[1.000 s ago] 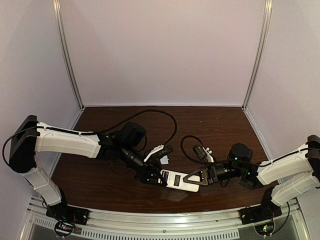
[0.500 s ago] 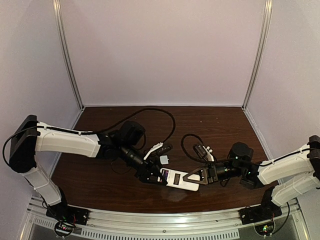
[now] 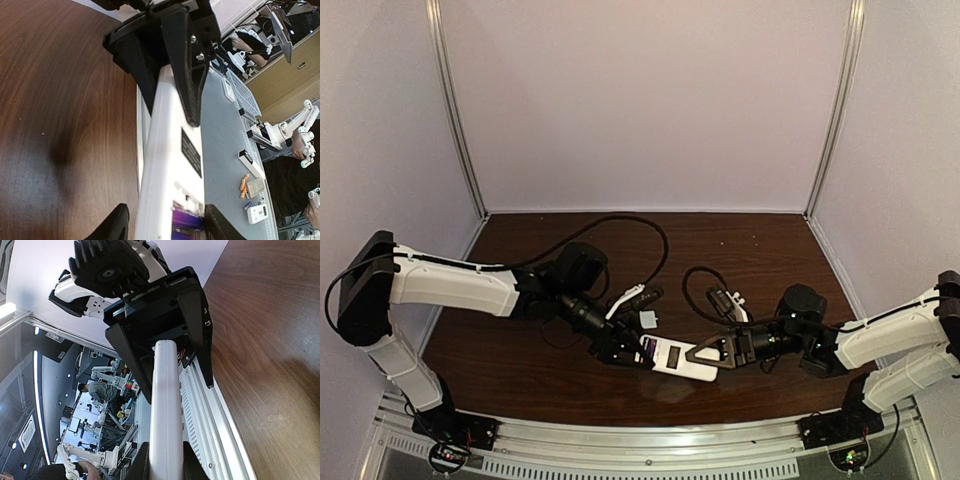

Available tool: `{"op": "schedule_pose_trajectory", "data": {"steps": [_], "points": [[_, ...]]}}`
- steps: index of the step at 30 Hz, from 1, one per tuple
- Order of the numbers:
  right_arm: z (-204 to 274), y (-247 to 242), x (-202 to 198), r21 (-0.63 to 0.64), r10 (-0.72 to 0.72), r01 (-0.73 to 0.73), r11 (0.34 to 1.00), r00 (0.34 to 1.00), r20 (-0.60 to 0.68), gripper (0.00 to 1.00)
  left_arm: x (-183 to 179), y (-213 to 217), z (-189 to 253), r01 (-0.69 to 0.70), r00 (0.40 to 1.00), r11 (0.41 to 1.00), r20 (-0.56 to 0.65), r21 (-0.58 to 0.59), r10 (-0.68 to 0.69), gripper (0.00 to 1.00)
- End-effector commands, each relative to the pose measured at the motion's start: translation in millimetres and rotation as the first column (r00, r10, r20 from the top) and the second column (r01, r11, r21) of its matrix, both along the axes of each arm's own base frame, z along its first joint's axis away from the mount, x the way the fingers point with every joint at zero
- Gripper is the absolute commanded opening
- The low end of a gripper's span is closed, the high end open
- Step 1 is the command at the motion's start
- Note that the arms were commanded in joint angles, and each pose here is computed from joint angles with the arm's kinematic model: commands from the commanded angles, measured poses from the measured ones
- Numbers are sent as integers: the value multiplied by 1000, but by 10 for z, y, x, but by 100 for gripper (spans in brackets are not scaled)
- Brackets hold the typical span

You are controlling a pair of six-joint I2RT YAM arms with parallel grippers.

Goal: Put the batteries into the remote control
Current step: Load the battery into the battery compartment.

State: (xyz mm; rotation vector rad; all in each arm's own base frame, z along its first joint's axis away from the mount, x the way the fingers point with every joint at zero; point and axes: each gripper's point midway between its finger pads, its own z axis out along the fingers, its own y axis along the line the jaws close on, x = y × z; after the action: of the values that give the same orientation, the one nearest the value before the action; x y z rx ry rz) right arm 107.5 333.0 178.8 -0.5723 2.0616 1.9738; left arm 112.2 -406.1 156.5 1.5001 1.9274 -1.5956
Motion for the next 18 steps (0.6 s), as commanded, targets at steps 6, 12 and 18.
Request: {"op": "schedule_pose_trajectory", "data": {"steps": [6,12,18], "points": [[327,28,-151,88,73,-82,993,992,106,0,295,11,31,-103,994,994,-46,-29,102,47],[343,24,-144,78,67,-77,994,989,128,0,333,-33,26,-134,983,990,-135,-45,127,45],[369,23,-142,82,65,-77,994,989,133,0,377,-95,9,-163,968,985,-199,-46,151,37]]}}
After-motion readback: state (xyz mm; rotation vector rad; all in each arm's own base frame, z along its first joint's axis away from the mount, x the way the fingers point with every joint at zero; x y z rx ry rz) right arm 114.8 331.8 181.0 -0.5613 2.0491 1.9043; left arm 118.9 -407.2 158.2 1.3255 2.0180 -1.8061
